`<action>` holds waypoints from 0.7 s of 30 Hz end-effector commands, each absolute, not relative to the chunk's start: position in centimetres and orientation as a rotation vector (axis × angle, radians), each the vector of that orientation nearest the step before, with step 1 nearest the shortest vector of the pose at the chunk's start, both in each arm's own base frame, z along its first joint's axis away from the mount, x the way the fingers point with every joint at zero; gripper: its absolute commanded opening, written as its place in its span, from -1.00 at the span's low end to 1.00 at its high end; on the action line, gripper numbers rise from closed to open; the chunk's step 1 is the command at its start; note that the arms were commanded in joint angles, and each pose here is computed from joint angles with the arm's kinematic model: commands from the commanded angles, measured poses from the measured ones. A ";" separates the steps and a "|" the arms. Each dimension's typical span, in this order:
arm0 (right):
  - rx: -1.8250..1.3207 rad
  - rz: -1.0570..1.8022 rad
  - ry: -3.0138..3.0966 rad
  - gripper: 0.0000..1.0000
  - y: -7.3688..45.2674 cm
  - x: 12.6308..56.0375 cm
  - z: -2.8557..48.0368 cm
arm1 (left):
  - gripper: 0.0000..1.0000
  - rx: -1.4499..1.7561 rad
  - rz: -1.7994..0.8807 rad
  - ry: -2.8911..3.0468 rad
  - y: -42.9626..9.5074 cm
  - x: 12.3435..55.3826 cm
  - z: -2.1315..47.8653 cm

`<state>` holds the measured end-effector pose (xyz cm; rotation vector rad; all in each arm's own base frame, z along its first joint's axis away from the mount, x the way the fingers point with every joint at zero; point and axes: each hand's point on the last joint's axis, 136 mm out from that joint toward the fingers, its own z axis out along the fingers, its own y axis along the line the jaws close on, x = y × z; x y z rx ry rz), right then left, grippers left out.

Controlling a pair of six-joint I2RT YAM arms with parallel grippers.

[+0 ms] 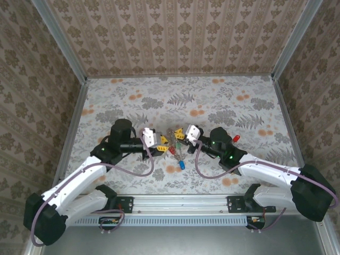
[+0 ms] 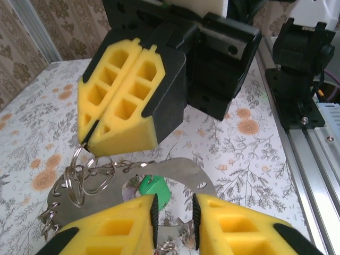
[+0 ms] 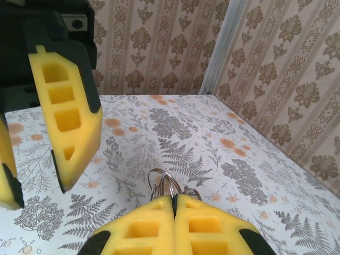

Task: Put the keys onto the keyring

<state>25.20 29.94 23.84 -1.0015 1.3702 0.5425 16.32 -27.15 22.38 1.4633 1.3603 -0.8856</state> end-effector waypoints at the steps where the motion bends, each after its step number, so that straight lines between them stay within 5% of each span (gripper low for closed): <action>1: -0.991 0.564 1.252 -1.00 30.4 24.7 27.0 | -0.27 1.473 -0.869 1.327 -27.1 16.6 22.4; 21: -1.063 0.605 1.242 -1.00 31.2 23.9 26.3 | 0.23 1.461 -0.852 1.288 -27.3 18.1 23.3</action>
